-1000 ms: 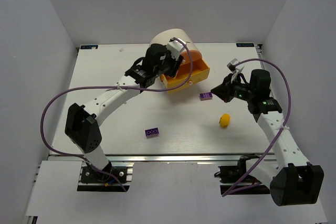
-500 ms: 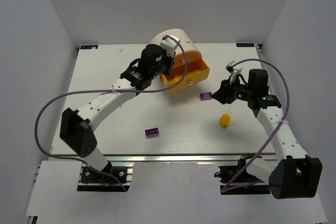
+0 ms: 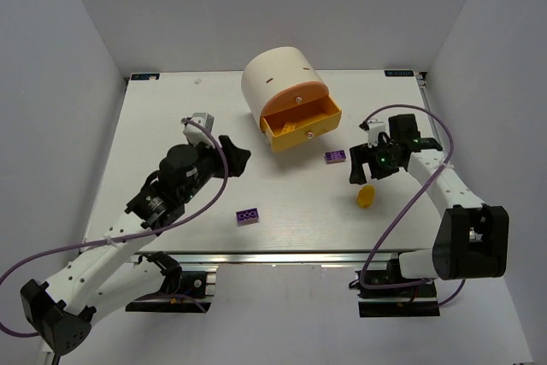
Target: Sort the legos into containers by color
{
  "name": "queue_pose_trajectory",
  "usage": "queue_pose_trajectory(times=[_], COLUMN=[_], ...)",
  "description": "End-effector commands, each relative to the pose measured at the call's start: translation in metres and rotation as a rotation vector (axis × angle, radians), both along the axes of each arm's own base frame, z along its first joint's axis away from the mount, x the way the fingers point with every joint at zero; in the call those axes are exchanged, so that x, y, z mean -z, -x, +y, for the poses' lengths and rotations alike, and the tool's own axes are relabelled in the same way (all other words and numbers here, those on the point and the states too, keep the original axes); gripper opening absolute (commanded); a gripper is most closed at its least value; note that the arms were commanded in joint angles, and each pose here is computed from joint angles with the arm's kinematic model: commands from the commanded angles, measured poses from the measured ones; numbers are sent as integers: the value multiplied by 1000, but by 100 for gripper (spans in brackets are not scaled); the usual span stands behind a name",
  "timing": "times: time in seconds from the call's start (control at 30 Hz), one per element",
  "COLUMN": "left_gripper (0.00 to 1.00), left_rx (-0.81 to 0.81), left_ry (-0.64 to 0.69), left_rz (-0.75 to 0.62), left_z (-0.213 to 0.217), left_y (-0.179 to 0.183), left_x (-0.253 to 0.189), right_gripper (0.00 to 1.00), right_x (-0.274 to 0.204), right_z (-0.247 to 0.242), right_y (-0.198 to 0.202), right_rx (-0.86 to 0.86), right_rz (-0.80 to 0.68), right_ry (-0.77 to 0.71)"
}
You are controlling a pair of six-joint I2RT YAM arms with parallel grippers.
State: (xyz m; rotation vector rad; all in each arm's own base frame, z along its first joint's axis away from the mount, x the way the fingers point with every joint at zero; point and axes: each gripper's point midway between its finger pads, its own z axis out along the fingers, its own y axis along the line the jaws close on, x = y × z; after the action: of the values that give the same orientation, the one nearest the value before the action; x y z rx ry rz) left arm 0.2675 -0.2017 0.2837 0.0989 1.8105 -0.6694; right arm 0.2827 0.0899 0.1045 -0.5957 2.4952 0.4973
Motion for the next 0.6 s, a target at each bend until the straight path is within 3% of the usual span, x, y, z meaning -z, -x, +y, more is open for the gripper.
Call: queue_pose_trajectory(times=[0.0,0.13,0.37,0.57], left_gripper=[73,74,74,74], left_rx=[-68,-83,-73,-91], left_ry=[81,108,101,113], left_rz=[101,115,132,146], left_z=[9,14,12,14], left_y=[10,15,16,16], left_x=[28,35,41,42], right_gripper=[89,89,89,89], right_x=[8,24,43,52], right_z=[-22,-35,-24,-24], right_y=[6,11,28,18], right_rx=[83,239,343,455], right_rz=[62,140,260,277], right_ry=[125,172,103,84])
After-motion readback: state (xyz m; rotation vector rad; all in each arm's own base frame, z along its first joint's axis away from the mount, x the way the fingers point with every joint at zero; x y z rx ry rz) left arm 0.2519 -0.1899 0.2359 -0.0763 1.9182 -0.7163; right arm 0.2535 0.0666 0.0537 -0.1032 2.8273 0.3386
